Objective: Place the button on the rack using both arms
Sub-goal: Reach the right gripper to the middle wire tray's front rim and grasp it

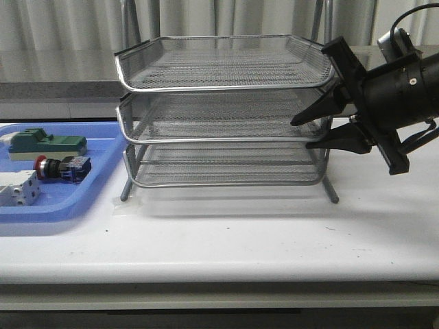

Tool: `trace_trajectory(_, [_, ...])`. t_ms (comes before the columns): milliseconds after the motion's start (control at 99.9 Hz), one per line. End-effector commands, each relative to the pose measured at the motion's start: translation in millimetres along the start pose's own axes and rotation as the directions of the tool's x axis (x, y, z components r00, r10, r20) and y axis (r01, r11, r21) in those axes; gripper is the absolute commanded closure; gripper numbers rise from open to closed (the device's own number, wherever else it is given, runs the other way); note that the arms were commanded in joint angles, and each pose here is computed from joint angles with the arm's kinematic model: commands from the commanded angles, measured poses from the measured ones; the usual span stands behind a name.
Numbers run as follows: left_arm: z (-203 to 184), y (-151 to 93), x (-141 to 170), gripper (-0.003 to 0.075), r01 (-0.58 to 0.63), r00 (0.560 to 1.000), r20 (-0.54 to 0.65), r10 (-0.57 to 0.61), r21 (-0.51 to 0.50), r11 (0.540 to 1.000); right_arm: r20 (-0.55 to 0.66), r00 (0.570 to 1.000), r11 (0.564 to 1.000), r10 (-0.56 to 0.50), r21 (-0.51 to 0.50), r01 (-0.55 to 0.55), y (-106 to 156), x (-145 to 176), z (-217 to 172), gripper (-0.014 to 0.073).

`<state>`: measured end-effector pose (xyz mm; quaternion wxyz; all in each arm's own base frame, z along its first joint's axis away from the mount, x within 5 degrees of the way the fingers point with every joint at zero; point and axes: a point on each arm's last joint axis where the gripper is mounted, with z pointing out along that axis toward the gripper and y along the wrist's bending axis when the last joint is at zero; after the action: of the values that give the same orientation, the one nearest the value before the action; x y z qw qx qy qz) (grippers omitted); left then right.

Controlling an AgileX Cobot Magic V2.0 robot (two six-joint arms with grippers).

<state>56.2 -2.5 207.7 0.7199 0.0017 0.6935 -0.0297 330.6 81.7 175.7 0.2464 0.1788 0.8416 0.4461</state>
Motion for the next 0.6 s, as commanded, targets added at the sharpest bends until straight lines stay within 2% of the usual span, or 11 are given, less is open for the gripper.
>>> trace_trajectory(0, [-1.5,0.0,3.0,0.0741,0.000,0.998,0.069,-0.001,0.007,1.000,0.038,0.999,0.992,0.000,-0.123,0.004,25.0,-7.4,-8.0,0.0410])
trace_trajectory(110, [-1.5,0.0,3.0,0.0741,0.000,0.998,0.069,-0.001,0.007,1.000,0.036,0.999,0.992,-0.001,-0.125,0.005,25.2,-7.2,-8.0,0.0567])
trace_trajectory(200, [-1.5,0.0,3.0,0.0741,0.000,0.998,0.069,-0.001,0.007,1.000,0.031,1.000,0.992,-0.006,-0.123,0.010,24.9,-6.4,-8.0,0.0631])
trace_trajectory(591, [-1.5,0.0,3.0,0.0741,0.000,0.998,0.069,-0.001,0.007,1.000,-0.086,0.995,0.996,-0.055,-0.073,0.048,7.9,20.0,-12.3,0.0634])
